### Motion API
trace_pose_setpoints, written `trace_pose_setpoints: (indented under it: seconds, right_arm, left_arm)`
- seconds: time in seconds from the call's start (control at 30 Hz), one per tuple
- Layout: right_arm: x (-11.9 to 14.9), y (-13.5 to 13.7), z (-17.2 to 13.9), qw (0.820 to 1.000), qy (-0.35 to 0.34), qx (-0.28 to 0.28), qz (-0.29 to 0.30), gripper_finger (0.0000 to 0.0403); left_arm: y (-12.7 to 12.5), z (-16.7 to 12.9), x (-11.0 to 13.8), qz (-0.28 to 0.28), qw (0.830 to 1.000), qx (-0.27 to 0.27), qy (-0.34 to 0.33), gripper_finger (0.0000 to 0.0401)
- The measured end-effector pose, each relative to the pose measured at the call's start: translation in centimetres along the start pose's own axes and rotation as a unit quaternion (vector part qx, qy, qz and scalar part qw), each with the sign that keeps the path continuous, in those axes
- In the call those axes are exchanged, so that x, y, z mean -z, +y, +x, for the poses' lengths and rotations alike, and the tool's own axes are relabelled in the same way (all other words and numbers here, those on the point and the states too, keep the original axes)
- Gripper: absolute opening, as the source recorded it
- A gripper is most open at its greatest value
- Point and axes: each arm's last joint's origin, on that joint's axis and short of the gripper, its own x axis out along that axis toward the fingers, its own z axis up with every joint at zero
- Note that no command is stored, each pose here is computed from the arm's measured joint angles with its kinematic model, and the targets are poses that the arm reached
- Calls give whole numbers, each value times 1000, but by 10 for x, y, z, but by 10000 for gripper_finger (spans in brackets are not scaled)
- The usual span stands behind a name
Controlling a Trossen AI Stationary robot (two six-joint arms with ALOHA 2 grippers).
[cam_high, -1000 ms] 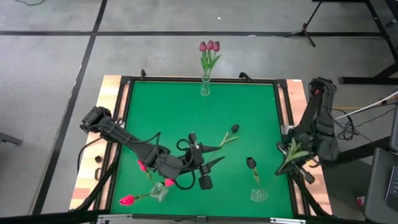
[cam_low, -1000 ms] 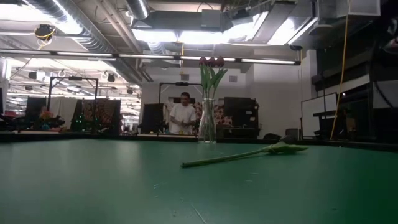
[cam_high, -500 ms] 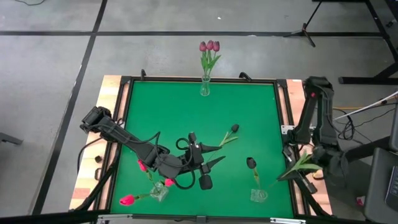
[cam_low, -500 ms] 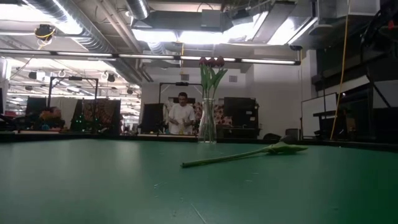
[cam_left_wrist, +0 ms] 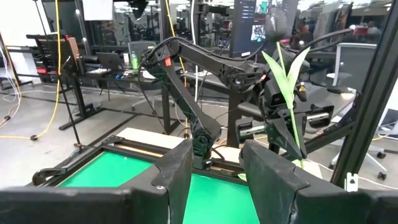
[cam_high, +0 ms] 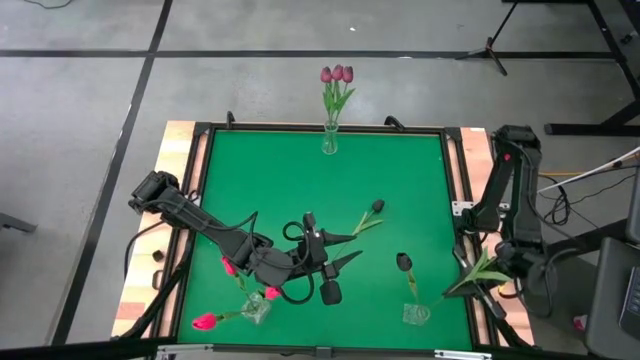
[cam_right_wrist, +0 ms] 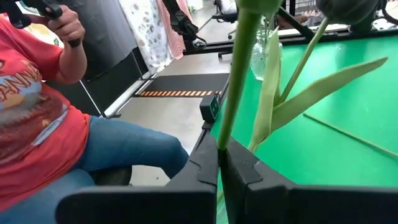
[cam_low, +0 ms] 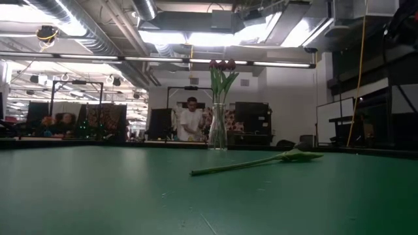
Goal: Sort flowers into vase by color
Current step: Put the top black tulip into the bottom right transparent vase
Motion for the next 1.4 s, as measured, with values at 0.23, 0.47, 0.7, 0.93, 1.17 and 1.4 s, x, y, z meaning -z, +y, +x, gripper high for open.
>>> trace_pose_setpoints:
  seconds: [0.23, 0.47, 0.7, 0.93, 1.17, 1.4]
  right_arm:
    - [3, -4, 16, 1000, 17, 21, 10, 1]
    - [0, -9, 29, 999, 42, 9, 25, 1]
    - [4, -9, 32, 998, 53, 11, 18, 1]
    - [12, -7, 37, 998, 66, 22, 13, 3]
    - [15, -6, 39, 997, 69, 29, 19, 19]
    - [16, -6, 39, 996, 80, 19, 19, 12]
  left_arm:
    - [0, 0, 0, 0, 1000, 0, 0, 141]
    - [0, 0, 0, 0, 1000, 0, 0, 141]
    - [0, 0, 0, 2, 1000, -1, 2, 141]
    - [1, 1, 0, 6, 1000, -2, 2, 141]
    - [1, 2, 0, 5, 1000, -3, 2, 141]
    - [1, 1, 0, 5, 1000, -2, 2, 141]
